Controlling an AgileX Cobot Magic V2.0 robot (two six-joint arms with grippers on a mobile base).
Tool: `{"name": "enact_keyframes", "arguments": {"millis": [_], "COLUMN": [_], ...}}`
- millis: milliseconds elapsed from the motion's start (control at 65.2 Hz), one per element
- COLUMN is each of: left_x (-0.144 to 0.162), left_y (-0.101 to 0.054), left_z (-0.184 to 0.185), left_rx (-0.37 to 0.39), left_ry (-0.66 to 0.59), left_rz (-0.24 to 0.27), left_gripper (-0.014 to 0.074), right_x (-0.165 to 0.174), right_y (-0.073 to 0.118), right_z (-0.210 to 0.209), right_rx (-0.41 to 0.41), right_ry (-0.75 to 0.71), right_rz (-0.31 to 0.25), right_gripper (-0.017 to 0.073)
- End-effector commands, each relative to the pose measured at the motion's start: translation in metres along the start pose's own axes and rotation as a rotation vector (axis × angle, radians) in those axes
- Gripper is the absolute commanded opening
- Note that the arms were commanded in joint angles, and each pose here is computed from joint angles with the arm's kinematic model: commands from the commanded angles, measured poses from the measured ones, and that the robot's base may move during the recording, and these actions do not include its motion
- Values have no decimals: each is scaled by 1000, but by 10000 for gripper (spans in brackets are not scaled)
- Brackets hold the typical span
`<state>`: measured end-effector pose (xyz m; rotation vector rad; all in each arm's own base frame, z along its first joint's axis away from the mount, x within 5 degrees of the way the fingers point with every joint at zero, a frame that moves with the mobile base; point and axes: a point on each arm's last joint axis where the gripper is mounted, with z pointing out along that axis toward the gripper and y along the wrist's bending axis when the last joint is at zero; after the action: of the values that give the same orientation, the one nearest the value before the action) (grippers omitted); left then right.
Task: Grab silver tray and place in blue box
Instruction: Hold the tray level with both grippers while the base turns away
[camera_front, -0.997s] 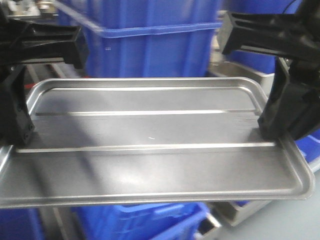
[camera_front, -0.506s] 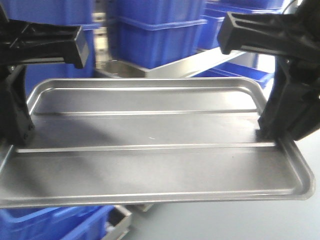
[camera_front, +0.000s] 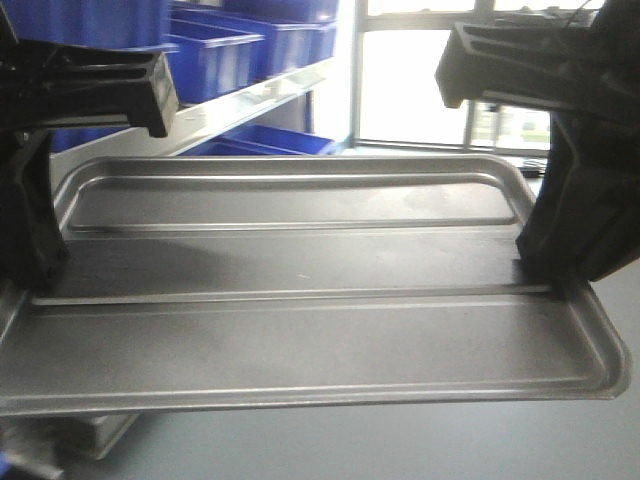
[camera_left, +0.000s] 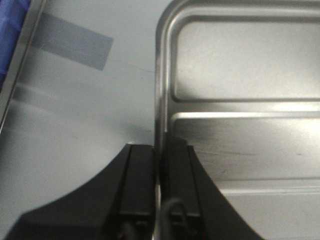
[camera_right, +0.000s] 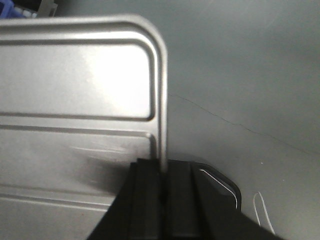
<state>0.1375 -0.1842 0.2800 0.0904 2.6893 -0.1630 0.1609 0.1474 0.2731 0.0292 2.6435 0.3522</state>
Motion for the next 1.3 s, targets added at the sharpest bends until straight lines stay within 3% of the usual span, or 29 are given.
{"name": "enact_keyframes", "arguments": {"millis": [0, 1288], "left_x": [-6, -6], "left_y": [-1, -1], "left_z": [-13, -13], "left_rx": [47, 47], "left_ry": [-53, -53], "left_rz": [-7, -7], "left_gripper": [-14, -14], "right_x": [-9, -9], "right_y": [4, 4], "right_z": [-12, -12], "right_rx": [-56, -56], "right_ry": [-73, -73], "right_rz": [-13, -13], "right_gripper": [57, 57]}}
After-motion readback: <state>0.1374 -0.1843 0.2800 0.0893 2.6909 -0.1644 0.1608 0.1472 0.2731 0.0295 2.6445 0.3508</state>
